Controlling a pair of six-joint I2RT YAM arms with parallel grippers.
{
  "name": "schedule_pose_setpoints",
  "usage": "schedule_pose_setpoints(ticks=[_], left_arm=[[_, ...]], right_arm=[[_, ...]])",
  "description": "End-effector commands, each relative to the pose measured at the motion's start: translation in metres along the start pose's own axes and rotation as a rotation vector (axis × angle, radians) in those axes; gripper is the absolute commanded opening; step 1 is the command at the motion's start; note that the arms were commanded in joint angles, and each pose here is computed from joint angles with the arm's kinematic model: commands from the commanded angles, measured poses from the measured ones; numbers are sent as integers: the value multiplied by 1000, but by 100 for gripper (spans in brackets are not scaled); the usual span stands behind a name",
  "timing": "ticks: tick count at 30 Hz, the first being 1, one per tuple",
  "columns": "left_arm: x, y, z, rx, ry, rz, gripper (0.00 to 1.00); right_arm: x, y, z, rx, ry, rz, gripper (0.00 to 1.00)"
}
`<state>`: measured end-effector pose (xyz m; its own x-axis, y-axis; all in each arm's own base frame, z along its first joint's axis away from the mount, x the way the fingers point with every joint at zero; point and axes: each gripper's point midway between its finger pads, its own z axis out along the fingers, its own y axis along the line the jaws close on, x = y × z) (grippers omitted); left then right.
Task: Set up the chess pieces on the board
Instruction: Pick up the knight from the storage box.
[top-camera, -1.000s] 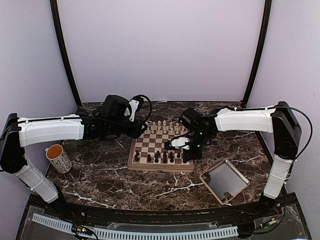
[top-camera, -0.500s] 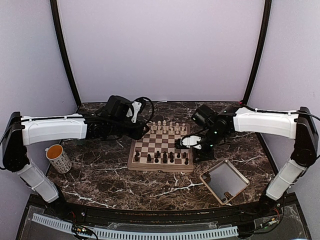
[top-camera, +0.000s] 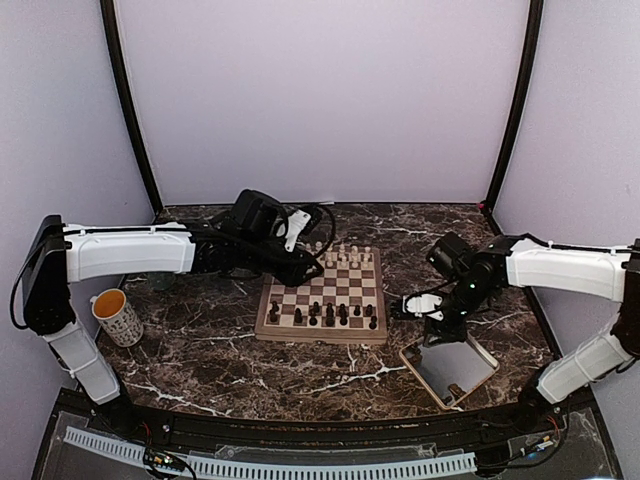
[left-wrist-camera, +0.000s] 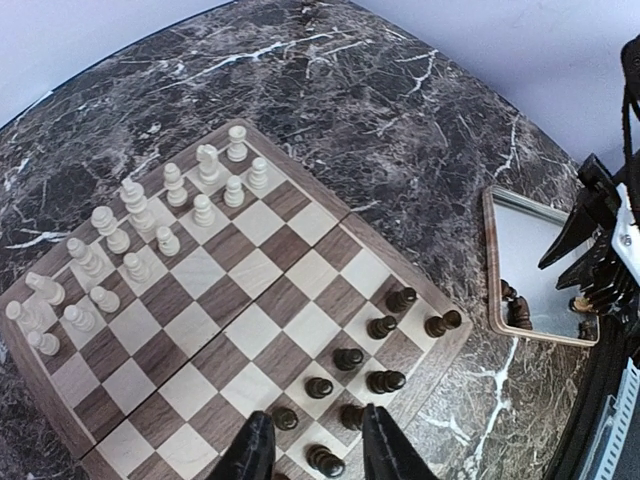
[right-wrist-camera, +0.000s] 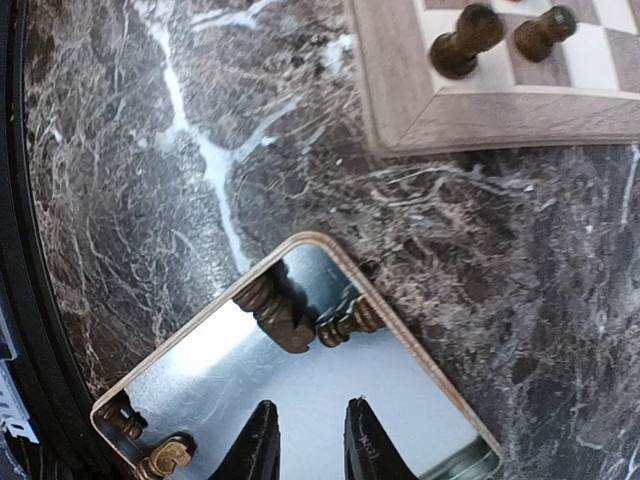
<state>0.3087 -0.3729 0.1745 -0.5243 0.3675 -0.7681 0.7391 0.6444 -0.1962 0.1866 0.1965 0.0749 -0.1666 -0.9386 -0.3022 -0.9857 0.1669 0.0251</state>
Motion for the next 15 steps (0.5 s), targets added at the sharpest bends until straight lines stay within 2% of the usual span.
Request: schedule_pose_setpoints(ticks=[1,15], left_arm=[[-9,-19,-2,60,-1,53,33],[-2,-15,-6,23,9,47,33]], right_arm=[[3,8,13,-35,-18,-37,23],[-2,24,49,-122,28,-132,26]])
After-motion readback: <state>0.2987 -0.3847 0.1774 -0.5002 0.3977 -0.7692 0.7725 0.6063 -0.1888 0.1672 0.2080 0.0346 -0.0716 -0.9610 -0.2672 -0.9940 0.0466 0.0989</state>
